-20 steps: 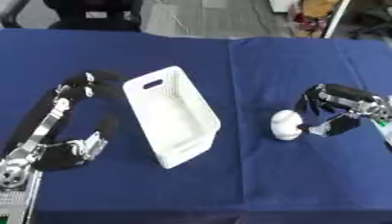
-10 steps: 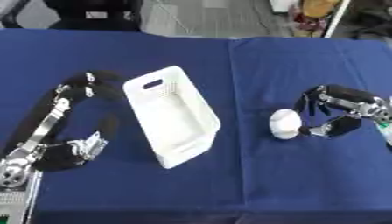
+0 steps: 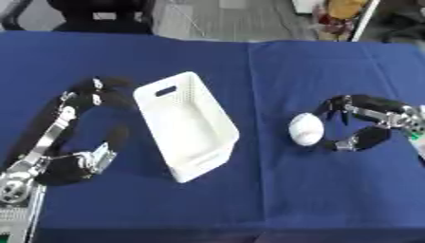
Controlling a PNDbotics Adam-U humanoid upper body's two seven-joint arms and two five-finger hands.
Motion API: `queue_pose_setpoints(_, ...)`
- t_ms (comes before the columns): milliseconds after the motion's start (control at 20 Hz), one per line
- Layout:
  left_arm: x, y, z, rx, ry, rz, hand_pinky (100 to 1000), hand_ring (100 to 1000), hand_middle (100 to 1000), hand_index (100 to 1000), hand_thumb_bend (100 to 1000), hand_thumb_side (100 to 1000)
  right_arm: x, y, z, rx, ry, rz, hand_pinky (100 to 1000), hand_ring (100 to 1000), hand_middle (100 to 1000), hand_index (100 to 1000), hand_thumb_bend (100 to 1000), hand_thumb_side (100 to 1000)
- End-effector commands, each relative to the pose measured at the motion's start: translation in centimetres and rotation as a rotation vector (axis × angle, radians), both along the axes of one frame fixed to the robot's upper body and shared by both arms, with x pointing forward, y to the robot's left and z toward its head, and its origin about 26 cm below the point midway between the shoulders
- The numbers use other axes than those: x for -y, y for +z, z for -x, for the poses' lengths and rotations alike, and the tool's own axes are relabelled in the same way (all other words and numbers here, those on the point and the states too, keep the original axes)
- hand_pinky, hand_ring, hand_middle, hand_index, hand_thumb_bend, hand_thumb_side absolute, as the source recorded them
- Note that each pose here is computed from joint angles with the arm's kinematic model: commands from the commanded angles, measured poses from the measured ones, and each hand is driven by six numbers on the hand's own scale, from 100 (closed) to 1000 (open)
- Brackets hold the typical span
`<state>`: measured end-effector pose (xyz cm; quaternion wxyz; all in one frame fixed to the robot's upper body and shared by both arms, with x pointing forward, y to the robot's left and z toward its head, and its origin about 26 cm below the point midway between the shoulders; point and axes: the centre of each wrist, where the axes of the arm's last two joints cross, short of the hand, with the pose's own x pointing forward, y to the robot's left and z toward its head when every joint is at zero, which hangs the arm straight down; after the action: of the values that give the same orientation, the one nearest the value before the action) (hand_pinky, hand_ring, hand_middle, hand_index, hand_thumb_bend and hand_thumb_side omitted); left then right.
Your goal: Pick up objects on the table and place them in the box.
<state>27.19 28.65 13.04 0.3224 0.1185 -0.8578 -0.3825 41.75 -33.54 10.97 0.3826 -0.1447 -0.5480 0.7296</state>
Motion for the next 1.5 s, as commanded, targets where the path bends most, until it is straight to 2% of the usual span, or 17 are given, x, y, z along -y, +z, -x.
queue_pose_setpoints(50, -0.2, 0.7, 0.1, 0.02, -0.005, -0.022, 638, 662, 823, 716, 237, 696, -0.1, 1.3, -0.4, -0.068, 0.379, 0.29, 488, 725, 808, 902, 506, 613)
queue_pose_setpoints(250, -0.2, 0.7, 0.1, 0.019, -0.005, -0.023, 638, 662, 823, 716, 236, 698, -0.6, 1.3, -0.6, -0.04, 0.377, 0.284, 459, 702, 801, 897, 498, 601)
queue_pose_setpoints(650, -0.1, 0.6, 0.1, 0.016, -0.009, -0.02, 638, 662, 824, 715, 234, 699, -3.7, 2.3, -2.0, 0.022, 0.417, 0.244, 402, 650, 781, 883, 486, 578)
queue_pose_setpoints(1150, 0.0, 0.7, 0.1, 0.018, -0.014, -0.019, 638, 662, 824, 715, 229, 701, -5.5, 2.1, -2.8, 0.028, 0.429, 0.213, 317, 583, 752, 864, 433, 502)
queue_pose_setpoints(1500, 0.0, 0.7, 0.1, 0.018, -0.016, -0.017, 638, 662, 824, 714, 229, 700, -5.3, 1.5, -3.2, 0.005, 0.412, 0.24, 325, 591, 766, 864, 443, 499)
